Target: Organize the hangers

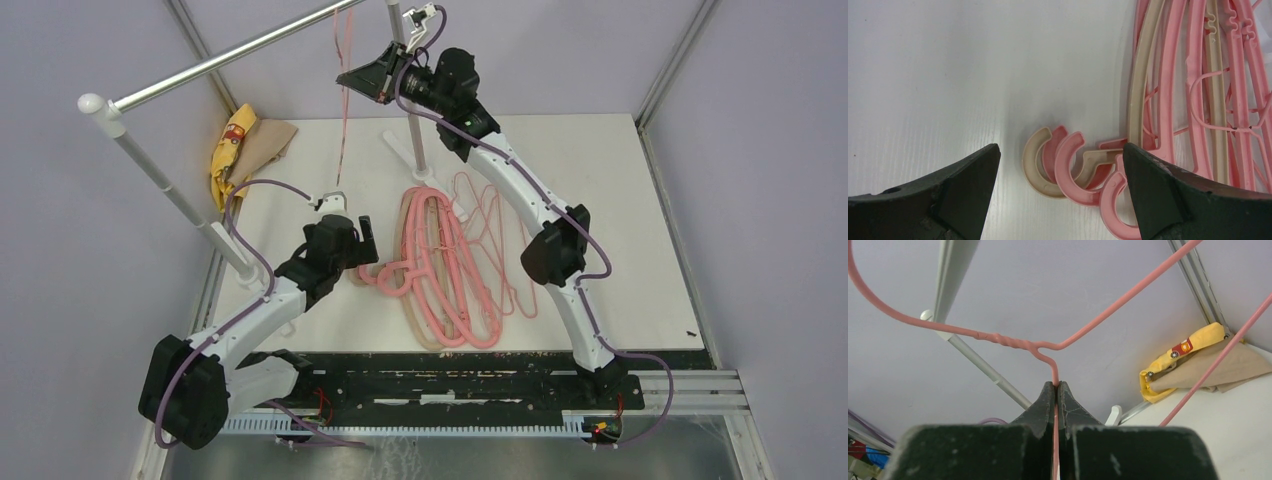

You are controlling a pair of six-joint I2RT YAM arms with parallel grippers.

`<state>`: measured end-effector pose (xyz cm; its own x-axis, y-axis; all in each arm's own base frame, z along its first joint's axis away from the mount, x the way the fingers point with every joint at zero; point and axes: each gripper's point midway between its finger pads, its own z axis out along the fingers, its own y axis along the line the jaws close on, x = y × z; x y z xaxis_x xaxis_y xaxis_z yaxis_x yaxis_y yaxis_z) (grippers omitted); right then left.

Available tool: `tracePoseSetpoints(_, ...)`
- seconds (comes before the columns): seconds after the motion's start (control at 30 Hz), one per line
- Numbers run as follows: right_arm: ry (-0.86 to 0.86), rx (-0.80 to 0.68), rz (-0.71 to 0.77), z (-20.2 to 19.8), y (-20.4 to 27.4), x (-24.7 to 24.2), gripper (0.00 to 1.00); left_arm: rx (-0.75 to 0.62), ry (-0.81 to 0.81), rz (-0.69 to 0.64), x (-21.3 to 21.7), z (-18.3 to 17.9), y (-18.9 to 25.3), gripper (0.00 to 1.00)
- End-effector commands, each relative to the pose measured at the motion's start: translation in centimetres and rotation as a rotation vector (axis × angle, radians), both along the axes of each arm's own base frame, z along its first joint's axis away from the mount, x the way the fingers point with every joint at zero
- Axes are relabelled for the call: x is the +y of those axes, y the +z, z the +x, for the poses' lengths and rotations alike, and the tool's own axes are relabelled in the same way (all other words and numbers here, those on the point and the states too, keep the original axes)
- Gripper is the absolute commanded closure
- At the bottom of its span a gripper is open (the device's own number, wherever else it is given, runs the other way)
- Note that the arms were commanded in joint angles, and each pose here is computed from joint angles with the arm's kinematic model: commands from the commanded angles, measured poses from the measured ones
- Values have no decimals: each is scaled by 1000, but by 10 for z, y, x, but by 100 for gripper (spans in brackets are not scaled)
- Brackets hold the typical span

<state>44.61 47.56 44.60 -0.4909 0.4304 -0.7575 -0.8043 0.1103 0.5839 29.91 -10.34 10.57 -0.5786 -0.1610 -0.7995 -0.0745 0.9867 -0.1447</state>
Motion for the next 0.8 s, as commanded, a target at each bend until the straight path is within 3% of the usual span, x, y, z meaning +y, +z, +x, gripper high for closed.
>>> tracePoseSetpoints(0.0,-18,-114,101,-18,63,-13,99,-52,9,-57,-7,7,14,1)
tracePoseSetpoints(0.2,-3,-171,108,-31,70,-9,99,-51,9,-58,-7,6,11,1)
tracePoseSetpoints(0.77,-231,-74,104,31,42,-12,96,-64,-7,-78,-11,7,19,1)
